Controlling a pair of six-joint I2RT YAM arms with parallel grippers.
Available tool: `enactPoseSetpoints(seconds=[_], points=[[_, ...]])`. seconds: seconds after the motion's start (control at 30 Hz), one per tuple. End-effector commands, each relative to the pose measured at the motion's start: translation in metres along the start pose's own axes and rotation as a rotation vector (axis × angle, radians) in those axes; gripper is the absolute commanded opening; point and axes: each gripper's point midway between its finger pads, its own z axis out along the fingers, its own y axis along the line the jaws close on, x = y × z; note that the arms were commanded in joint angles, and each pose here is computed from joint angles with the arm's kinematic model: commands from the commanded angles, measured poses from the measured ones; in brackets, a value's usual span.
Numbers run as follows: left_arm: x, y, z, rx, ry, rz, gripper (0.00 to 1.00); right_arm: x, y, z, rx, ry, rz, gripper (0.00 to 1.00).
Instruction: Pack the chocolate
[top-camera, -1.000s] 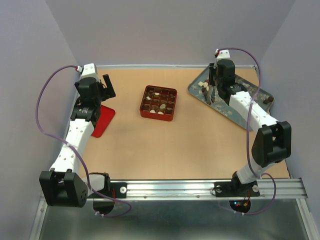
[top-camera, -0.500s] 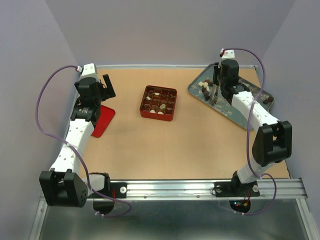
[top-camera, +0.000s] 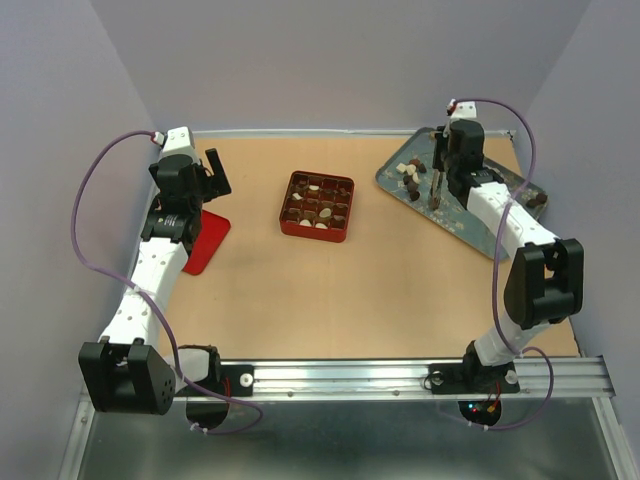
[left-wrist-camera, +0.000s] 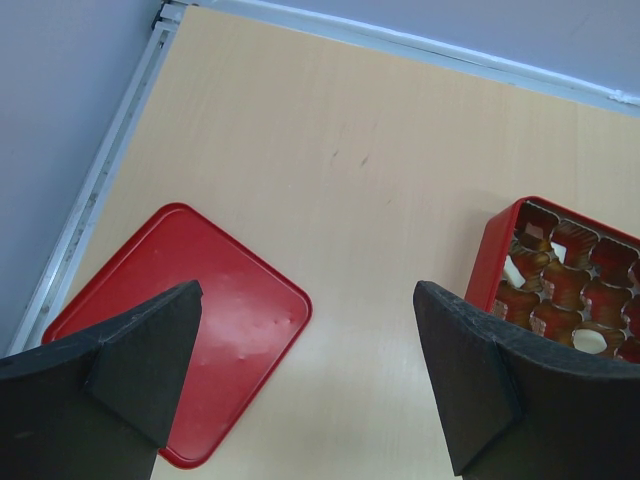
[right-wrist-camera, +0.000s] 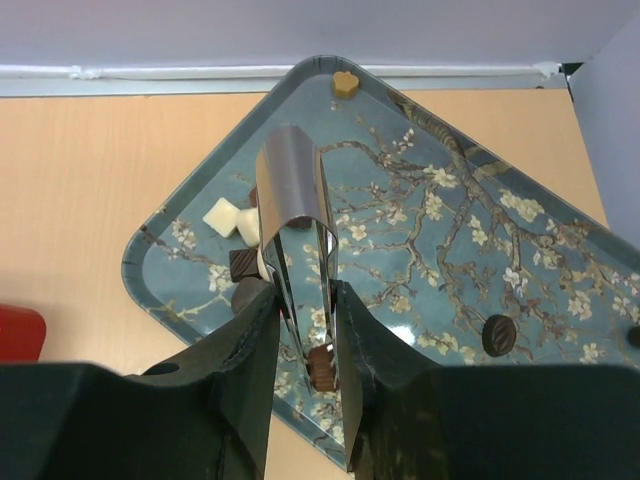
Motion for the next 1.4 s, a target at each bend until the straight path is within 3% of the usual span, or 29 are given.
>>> enactPoseSetpoints(seconds=[0.0, 0.27, 0.63, 1.07, 1.37], points=[[-0.010, 0.002, 0.001, -0.007, -0.039, -0.001, 0.99, 0.003, 0.003, -0.005, -0.024, -0.007, 0.034, 0.30], [-0.011, 0.002, 0.001, -0.005, -0.040, -0.003, 0.99, -0.046, 0.006, -0.040, -0.087, -0.117, 0.078, 0.25], [-0.012, 0.000, -0.001, 0.007, -0.044, -0.007, 0.99, -0.102, 0.066, -0.084, -0.256, -0.222, 0.089, 0.24], [-0.014, 0.000, -0.002, 0.006, -0.050, -0.007, 0.99, -0.112, 0.247, -0.135, -0.618, -0.244, 0.003, 0.24], [-0.015, 0.002, -0.003, -0.003, -0.054, -0.005, 0.99, -0.104, 0.327, -0.158, -0.785, -0.239, -0.033, 0.24]])
